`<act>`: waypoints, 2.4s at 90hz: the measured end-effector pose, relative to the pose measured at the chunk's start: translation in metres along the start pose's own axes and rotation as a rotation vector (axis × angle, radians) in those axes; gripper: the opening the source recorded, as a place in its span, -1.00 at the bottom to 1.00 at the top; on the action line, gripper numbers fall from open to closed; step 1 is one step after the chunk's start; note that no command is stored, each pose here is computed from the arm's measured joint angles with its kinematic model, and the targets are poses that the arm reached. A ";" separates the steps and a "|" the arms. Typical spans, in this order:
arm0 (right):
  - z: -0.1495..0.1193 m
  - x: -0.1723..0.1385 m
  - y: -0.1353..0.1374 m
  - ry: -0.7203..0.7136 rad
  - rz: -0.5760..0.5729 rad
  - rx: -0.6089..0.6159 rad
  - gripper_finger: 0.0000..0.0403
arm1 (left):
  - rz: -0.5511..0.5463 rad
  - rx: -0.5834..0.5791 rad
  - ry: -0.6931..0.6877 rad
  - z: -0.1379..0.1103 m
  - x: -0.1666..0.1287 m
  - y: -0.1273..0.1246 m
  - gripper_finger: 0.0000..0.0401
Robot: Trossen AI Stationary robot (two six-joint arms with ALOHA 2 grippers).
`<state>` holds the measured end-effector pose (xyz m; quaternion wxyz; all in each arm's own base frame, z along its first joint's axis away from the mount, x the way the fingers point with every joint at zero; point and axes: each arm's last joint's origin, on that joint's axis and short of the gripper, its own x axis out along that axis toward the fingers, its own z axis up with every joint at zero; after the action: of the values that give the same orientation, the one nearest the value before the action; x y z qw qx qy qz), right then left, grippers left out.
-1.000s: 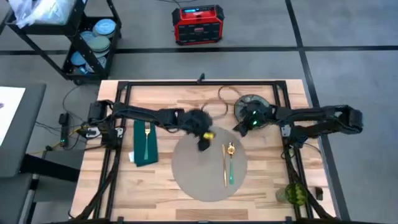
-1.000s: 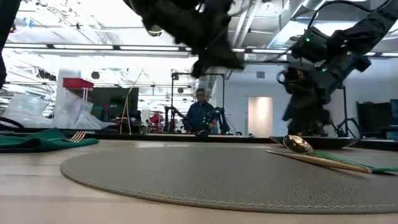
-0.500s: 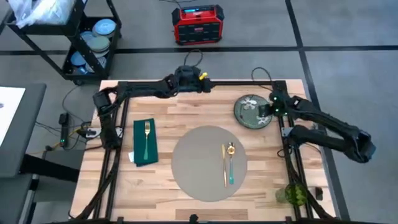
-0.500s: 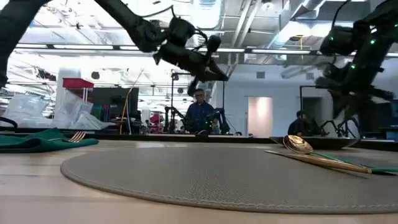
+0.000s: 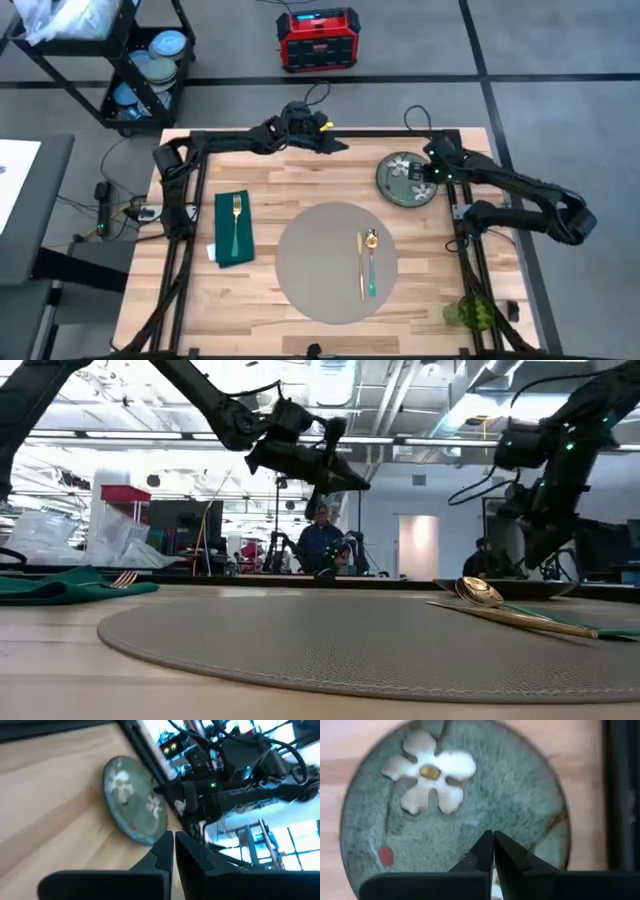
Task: Set table place
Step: Put the green plate on the gray placemat
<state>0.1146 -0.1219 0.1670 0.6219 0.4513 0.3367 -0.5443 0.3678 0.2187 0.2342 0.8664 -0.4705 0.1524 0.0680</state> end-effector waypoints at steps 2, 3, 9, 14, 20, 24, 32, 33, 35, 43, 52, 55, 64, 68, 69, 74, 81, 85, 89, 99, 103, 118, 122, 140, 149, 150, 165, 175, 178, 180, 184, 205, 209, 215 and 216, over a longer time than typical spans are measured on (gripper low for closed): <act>-0.002 0.003 0.002 0.015 -0.010 -0.005 -1.00 | 0.000 0.002 0.009 0.001 -0.001 0.002 -1.00; -0.003 0.004 0.003 0.020 -0.016 -0.007 -1.00 | -0.001 0.002 0.013 0.001 -0.002 0.003 -1.00; -0.009 0.012 0.009 0.041 -0.048 -0.029 -1.00 | 0.003 0.004 0.029 0.004 -0.006 0.008 -1.00; -0.013 0.018 0.016 0.049 -0.067 -0.050 -1.00 | 0.007 -0.006 0.041 0.006 -0.009 0.013 -1.00; -0.015 0.023 0.026 0.062 -0.098 -0.079 -1.00 | 0.002 -0.017 0.054 0.008 -0.012 0.016 -1.00; -0.015 0.027 0.033 0.067 -0.122 -0.101 -1.00 | -0.014 -0.019 0.063 0.010 -0.014 0.018 -1.00; -0.012 0.034 0.053 0.077 -0.132 -0.152 -1.00 | -0.047 -0.014 0.091 0.012 -0.018 0.020 -1.00; -0.011 0.035 0.056 0.078 -0.131 -0.160 -1.00 | -0.051 -0.013 0.096 0.012 -0.018 0.021 -1.00; -0.010 0.036 0.062 0.080 -0.130 -0.178 -1.00 | -0.053 -0.011 0.104 0.012 -0.019 0.021 -1.00; -0.002 0.042 0.087 0.091 -0.116 -0.239 -1.00 | -0.032 -0.015 0.139 0.009 -0.021 0.026 -1.00; 0.009 0.049 0.117 0.101 -0.072 -0.297 -1.00 | 0.010 -0.015 0.181 0.006 -0.024 0.033 -1.00; 0.012 0.051 0.127 0.102 -0.058 -0.322 -1.00 | 0.024 -0.014 0.195 0.004 -0.025 0.036 -1.00; 0.020 0.057 0.157 0.117 -0.010 -0.401 -1.00 | 0.068 -0.002 0.235 0.001 -0.031 0.044 -1.00; 0.023 0.061 0.169 0.124 -0.004 -0.433 -1.00 | 0.093 0.000 0.249 0.001 -0.034 0.048 -1.00; 0.024 0.062 0.171 0.128 -0.005 -0.441 -1.00 | 0.101 0.001 0.251 0.001 -0.035 0.049 -1.00; 0.024 0.065 0.184 0.154 -0.007 -0.488 -1.00 | 0.142 0.003 0.261 0.001 -0.039 0.055 -1.00; 0.025 0.069 0.203 0.164 0.036 -0.546 -1.00 | 0.203 0.012 0.269 0.001 -0.046 0.063 -1.00; 0.023 0.072 0.213 0.162 0.040 -0.583 -1.00 | 0.226 0.016 0.276 0.001 -0.049 0.066 -1.00; 0.022 0.074 0.219 0.173 0.042 -0.610 -1.00 | 0.242 0.012 0.282 0.002 -0.053 0.070 -1.00; 0.022 0.076 0.237 0.190 0.094 -0.660 -1.00 | 0.264 -0.008 0.288 0.003 -0.059 0.075 -1.00; 0.022 0.077 0.242 0.194 0.116 -0.679 -1.00 | 0.270 -0.010 0.291 0.004 -0.061 0.077 -1.00; 0.022 0.074 0.262 0.199 0.200 -0.739 -1.00 | 0.299 -0.012 0.309 0.004 -0.069 0.084 -1.00; 0.023 0.072 0.267 0.203 0.247 -0.761 -1.00 | 0.307 -0.012 0.314 0.004 -0.070 0.085 -1.00; 0.025 0.061 0.273 0.159 0.314 -0.782 -1.00 | 0.327 -0.047 0.324 0.004 -0.075 0.089 -1.00; 0.037 0.030 0.267 0.077 0.273 -0.796 -1.00 | 0.328 -0.113 0.303 0.005 -0.074 0.088 -1.00; 0.040 0.025 0.265 0.066 0.263 -0.799 -1.00 | 0.323 -0.117 0.302 0.005 -0.074 0.088 -1.00; 0.063 -0.009 0.229 0.050 0.086 -0.875 -0.98 | 0.220 -0.069 0.260 0.006 -0.056 0.072 -0.99; 0.076 -0.015 0.201 0.135 0.071 -0.845 -0.85 | 0.142 -0.001 0.213 0.007 -0.041 0.056 -0.90; 0.078 -0.013 0.192 0.165 0.067 -0.829 -0.79 | 0.128 0.016 0.206 0.006 -0.038 0.052 -0.86; 0.080 -0.010 0.185 0.187 0.063 -0.813 -0.73 | 0.119 0.026 0.204 0.006 -0.036 0.050 -0.83; 0.081 -0.005 0.173 0.223 0.059 -0.774 -0.63 | 0.105 0.044 0.205 0.004 -0.032 0.046 -0.77; 0.078 0.025 0.119 0.301 0.130 -0.533 -0.08 | 0.095 0.045 0.211 0.001 -0.028 0.042 -0.40; 0.076 0.031 0.114 0.314 0.175 -0.477 -0.02 | 0.100 0.040 0.213 0.001 -0.028 0.043 -0.34; 0.076 0.036 0.111 0.302 0.249 -0.426 0.03 | 0.119 0.013 0.240 -0.002 -0.030 0.045 -0.26; 0.076 0.036 0.111 0.301 0.254 -0.423 0.03 | 0.125 0.005 0.248 -0.003 -0.031 0.046 -0.24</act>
<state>0.2245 -0.2059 0.1833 0.7085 0.4260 0.4719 -0.3065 0.3263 0.2427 0.2062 0.8363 -0.4627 0.2874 0.0627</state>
